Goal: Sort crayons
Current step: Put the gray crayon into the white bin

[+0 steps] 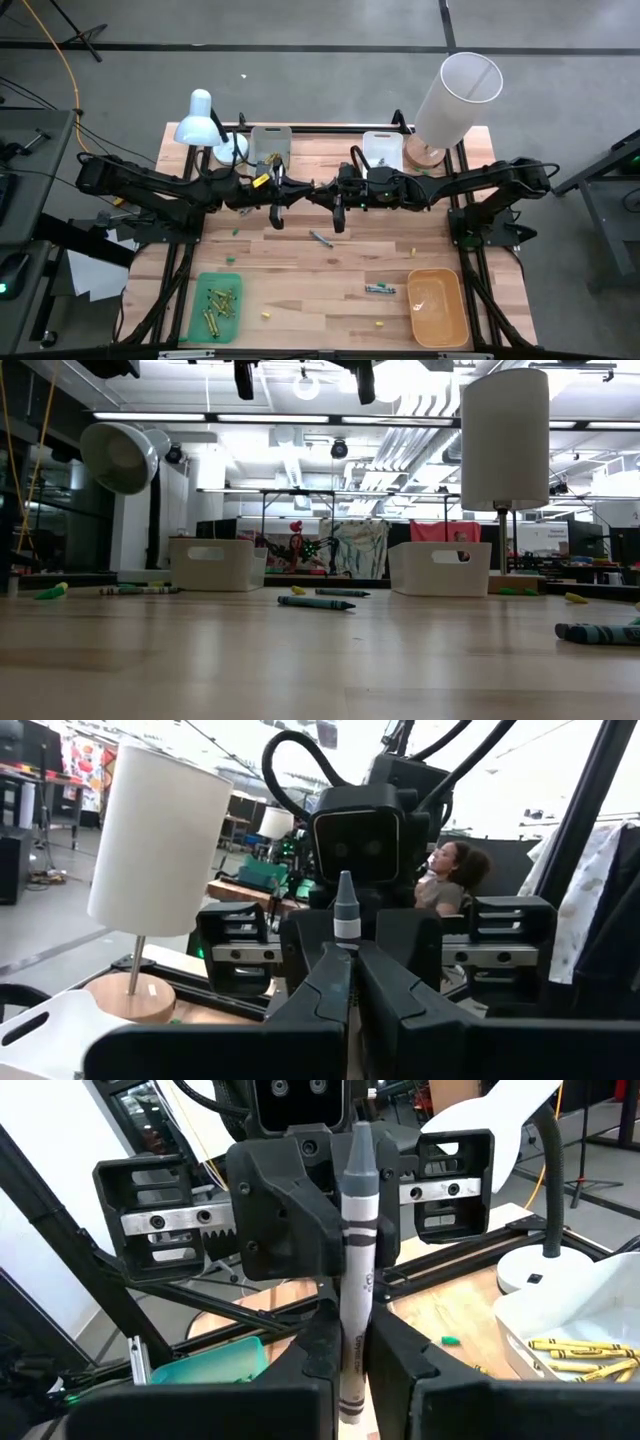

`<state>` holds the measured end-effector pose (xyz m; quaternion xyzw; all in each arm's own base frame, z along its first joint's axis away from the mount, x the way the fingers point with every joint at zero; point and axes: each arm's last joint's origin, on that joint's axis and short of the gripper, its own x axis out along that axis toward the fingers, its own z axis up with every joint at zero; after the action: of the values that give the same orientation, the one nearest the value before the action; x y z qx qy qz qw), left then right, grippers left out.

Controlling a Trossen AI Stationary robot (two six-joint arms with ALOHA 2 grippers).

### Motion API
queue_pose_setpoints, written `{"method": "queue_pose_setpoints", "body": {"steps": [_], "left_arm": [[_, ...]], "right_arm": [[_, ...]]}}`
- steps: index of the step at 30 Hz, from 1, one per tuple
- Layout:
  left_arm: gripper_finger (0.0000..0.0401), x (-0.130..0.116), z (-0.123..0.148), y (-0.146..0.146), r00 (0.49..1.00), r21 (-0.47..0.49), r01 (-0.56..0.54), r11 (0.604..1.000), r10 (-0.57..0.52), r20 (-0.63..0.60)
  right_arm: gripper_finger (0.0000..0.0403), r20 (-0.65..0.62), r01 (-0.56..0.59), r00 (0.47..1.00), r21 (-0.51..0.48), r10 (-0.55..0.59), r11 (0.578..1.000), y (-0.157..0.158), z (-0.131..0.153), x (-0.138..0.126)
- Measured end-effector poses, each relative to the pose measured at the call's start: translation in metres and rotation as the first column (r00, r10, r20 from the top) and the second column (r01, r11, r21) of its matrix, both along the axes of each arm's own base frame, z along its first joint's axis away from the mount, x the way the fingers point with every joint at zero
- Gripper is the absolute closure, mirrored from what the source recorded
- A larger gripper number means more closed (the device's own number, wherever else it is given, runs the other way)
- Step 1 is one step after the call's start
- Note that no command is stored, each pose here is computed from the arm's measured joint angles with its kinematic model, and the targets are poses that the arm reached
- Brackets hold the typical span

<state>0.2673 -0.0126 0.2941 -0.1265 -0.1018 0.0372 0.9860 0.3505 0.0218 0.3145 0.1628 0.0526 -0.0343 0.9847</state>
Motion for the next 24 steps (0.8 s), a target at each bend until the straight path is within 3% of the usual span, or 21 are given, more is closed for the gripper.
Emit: {"method": "queue_pose_setpoints", "body": {"steps": [6, 12, 19, 24], "left_arm": [[0.0390, 0.000, -0.001, 0.000, 1.000, 0.000, 0.000, 1.000, 0.000, -0.014], [0.0348, -0.004, 0.000, 0.002, 0.999, -0.016, -0.002, 1.000, 0.002, -0.045], [0.0283, -0.029, 0.005, 0.009, 0.982, -0.014, -0.029, 0.999, 0.025, -0.189], [0.0265, -0.057, 0.007, 0.013, 0.943, 0.003, -0.107, 0.994, 0.102, -0.316]], "right_arm": [[0.0396, -0.005, -0.010, 1.000, -0.003, 0.010, 1.000, 0.000, 0.000, 0.000], [0.0399, -0.052, -0.011, 0.999, -0.021, 0.010, 1.000, -0.005, 0.006, -0.011], [0.0401, -0.188, 0.052, 0.980, -0.067, -0.064, 0.996, -0.020, 0.021, -0.047], [0.0401, -0.385, 0.175, 0.899, -0.122, -0.209, 0.977, -0.025, 0.020, -0.084]]}}
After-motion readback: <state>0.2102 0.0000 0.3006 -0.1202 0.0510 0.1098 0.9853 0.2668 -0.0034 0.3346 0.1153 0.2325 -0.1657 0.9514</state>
